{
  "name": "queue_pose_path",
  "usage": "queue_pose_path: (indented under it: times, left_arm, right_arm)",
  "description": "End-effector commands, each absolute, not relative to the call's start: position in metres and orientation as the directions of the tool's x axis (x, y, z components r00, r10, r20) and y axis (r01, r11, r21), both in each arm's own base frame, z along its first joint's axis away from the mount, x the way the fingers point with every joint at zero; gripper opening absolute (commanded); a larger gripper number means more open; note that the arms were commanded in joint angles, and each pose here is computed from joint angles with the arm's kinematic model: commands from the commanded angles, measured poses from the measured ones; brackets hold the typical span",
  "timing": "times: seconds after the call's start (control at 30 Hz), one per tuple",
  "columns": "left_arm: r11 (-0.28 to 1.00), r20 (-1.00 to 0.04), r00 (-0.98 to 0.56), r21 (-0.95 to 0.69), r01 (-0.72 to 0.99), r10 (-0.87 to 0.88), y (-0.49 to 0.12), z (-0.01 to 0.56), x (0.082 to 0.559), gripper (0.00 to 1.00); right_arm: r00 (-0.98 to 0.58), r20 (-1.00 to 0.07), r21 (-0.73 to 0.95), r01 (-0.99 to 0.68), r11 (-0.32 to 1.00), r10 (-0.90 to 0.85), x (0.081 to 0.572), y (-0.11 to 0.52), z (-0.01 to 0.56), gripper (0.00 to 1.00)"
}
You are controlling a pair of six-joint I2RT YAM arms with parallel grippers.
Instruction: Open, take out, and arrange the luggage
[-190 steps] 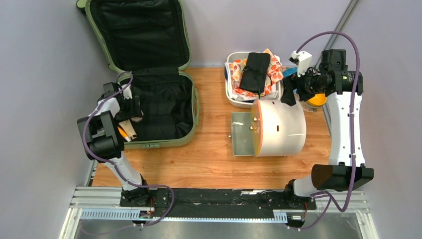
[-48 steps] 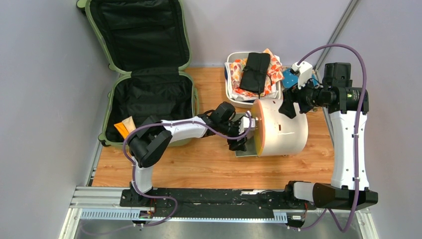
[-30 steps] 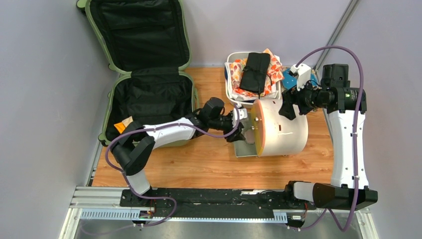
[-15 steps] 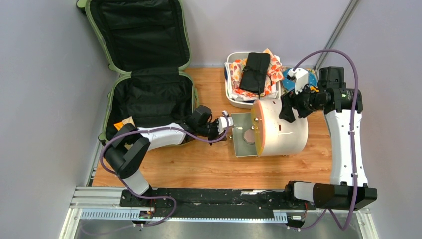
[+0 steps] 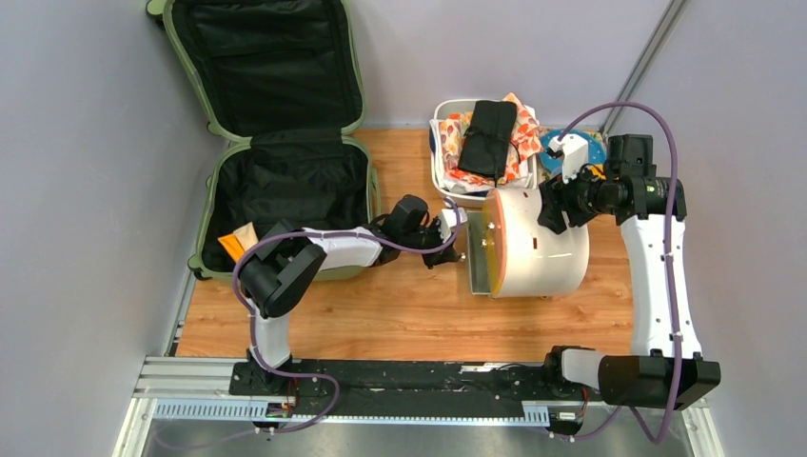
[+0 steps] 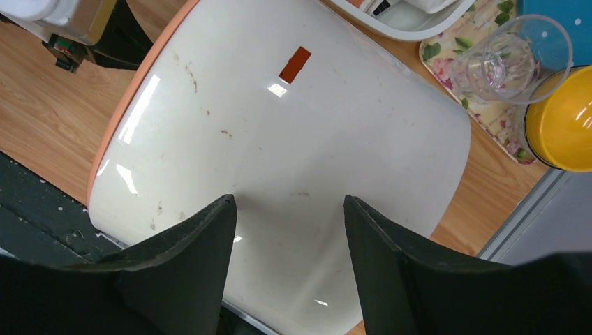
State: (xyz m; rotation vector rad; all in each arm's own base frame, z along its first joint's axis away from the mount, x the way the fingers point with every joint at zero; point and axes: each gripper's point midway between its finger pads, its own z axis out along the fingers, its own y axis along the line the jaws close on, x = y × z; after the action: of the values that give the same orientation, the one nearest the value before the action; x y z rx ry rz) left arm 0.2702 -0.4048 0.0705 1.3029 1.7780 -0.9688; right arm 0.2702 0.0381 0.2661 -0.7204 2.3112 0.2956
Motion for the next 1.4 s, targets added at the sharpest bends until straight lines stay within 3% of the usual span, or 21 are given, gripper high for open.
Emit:
queue_pose_path:
  times: [0.0, 0.27, 0.47, 0.57, 0.67, 0.7, 0.87, 0.93, 1.1, 1.37]
  left_arm:
    - [0.159, -0.948, -0.178, -0.14, 0.977, 0.263, -0.448, 0.12, 0.281, 0.01]
    - [0.186, -0.95, -0.246, -0.211, 0.96, 0.192, -0.474, 0.131, 0.296, 0.04]
    - [0.165, -0.943, -0.297, -0.273, 0.948, 0.147, -0.487, 0.142, 0.294, 0.13]
    - [0.122, -0.941, -0.298, -0.281, 0.952, 0.159, -0.487, 0.142, 0.283, 0.2]
    - [0.118, -0.937, -0.299, -0.281, 0.952, 0.18, -0.479, 0.142, 0.279, 0.32]
    - [0.115, -0.937, -0.297, -0.28, 0.953, 0.182, -0.476, 0.144, 0.277, 0.39]
    - [0.139, -0.904, -0.391, -0.37, 0.918, 0.175, -0.435, 0.161, 0.284, 0.51]
    - [0.065, -0.894, -0.411, -0.407, 0.911, 0.178, -0.423, 0.177, 0.274, 0.61]
    - [-0.045, -0.916, -0.357, -0.371, 0.928, 0.183, -0.41, 0.196, 0.259, 0.71]
    - [-0.123, -0.945, -0.285, -0.306, 0.944, 0.162, -0.441, 0.206, 0.276, 0.71]
  right_arm:
    - [-0.758, -0.532, 0.153, -0.525, 0.837, -0.378, 0.239, 0.041, 0.228, 0.63]
    - [-0.763, -0.53, 0.16, -0.518, 0.84, -0.37, 0.243, 0.041, 0.227, 0.61]
    - [-0.766, -0.532, 0.16, -0.509, 0.846, -0.36, 0.246, 0.041, 0.228, 0.61]
    - [-0.765, -0.539, 0.161, -0.505, 0.848, -0.354, 0.249, 0.041, 0.231, 0.61]
    - [-0.748, -0.571, 0.141, -0.495, 0.858, -0.338, 0.256, 0.039, 0.245, 0.68]
    - [-0.745, -0.592, 0.145, -0.474, 0.869, -0.308, 0.26, 0.037, 0.254, 0.7]
    - [-0.714, -0.682, 0.204, -0.394, 0.896, -0.159, 0.275, 0.023, 0.307, 0.79]
    - [-0.704, -0.704, 0.214, -0.34, 0.916, -0.097, 0.279, 0.009, 0.325, 0.8]
    - [-0.775, -0.631, 0.314, -0.212, 0.925, 0.036, 0.276, -0.015, 0.308, 0.81]
    - [-0.883, -0.457, 0.496, -0.15, 0.855, 0.109, 0.27, -0.008, 0.257, 0.78]
